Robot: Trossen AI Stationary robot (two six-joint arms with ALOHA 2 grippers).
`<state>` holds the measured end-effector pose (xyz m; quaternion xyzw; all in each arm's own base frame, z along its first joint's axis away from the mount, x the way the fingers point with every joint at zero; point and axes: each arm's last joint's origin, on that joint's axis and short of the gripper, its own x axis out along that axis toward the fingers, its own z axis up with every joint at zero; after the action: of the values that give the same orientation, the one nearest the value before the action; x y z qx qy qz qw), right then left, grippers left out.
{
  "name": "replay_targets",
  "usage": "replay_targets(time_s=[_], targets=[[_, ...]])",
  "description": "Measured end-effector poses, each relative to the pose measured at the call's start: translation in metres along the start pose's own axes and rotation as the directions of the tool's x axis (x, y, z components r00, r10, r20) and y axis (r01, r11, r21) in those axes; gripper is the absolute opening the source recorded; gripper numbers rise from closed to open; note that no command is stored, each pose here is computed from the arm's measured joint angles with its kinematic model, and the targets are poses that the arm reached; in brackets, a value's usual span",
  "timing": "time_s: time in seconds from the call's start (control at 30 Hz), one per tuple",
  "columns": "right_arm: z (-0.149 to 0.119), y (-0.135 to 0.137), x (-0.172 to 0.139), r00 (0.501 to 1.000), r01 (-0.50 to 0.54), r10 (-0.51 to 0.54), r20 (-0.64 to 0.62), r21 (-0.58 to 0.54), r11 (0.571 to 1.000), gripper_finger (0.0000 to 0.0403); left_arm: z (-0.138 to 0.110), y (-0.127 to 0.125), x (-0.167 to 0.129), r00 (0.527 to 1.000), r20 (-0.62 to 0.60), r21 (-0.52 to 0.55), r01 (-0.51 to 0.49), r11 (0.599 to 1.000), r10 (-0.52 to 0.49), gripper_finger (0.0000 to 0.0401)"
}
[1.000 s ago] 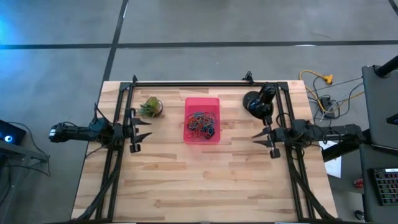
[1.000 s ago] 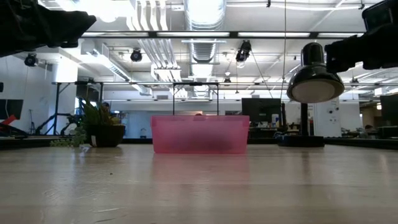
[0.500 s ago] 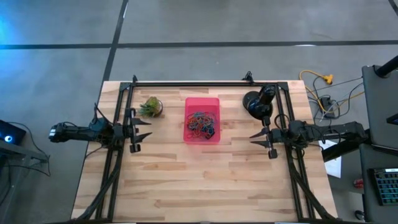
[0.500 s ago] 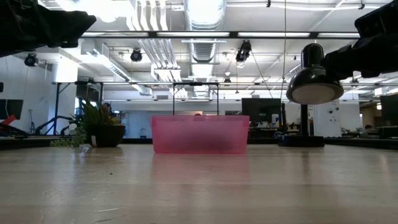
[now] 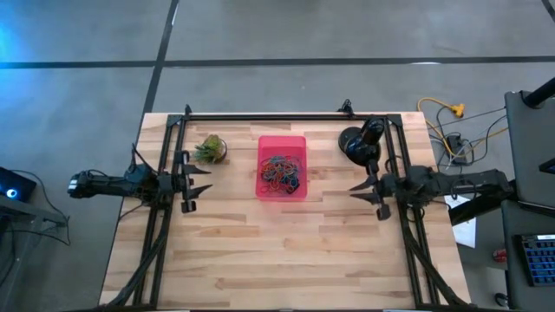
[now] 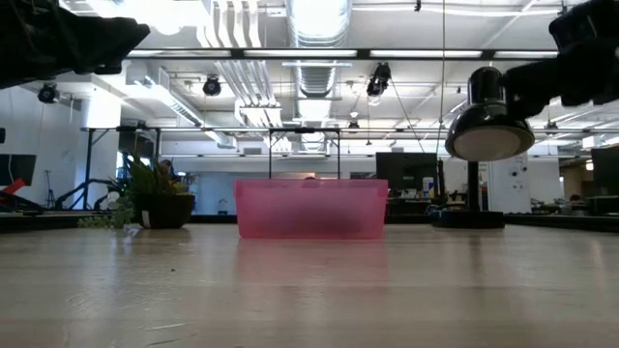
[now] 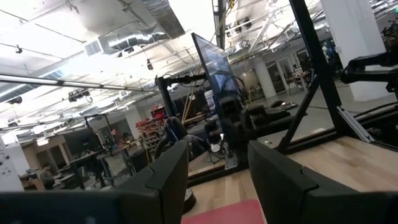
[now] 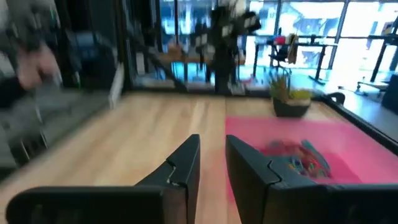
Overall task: Pick and place rubber bands into bin
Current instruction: Return to Home Position
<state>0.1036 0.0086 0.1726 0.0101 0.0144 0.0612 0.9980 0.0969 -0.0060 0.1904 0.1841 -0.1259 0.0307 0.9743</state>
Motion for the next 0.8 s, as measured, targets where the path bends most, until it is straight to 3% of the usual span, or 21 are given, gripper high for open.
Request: replay_targets(time_s=[0.13, 0.3, 0.5, 0.67, 0.8], targets=[[0.025, 0.001, -0.004, 0.997, -0.009, 0.002, 0.076, 0.102, 0.995, 0.0072, 0.000, 0.000, 0.000, 1.000, -0.004, 0.000, 0.002, 1.000, -0.002, 0.0152], [0.040, -0.001, -0.008, 0.991, 0.043, -0.059, 0.122, 0.130, 0.991, 0.0079, 0.000, 0.000, 0.000, 1.000, -0.002, 0.000, 0.001, 1.000, -0.001, 0.0152], [0.040, -0.002, -0.008, 0.988, 0.091, -0.104, 0.112, 0.118, 0.989, 0.0086, 0.000, 0.000, 0.000, 1.000, -0.003, 0.000, 0.002, 1.000, -0.002, 0.0152], [0.032, -0.002, -0.007, 0.995, 0.095, -0.098, 0.025, 0.101, 0.990, 0.0085, 0.000, 0.000, 0.000, 1.000, -0.003, 0.000, 0.002, 1.000, -0.002, 0.0152], [0.029, 0.000, -0.007, 1.000, 0.031, -0.031, -0.002, 0.046, 0.998, 0.0078, 0.000, 0.000, 0.000, 1.000, -0.002, 0.000, 0.002, 1.000, -0.002, 0.0152]])
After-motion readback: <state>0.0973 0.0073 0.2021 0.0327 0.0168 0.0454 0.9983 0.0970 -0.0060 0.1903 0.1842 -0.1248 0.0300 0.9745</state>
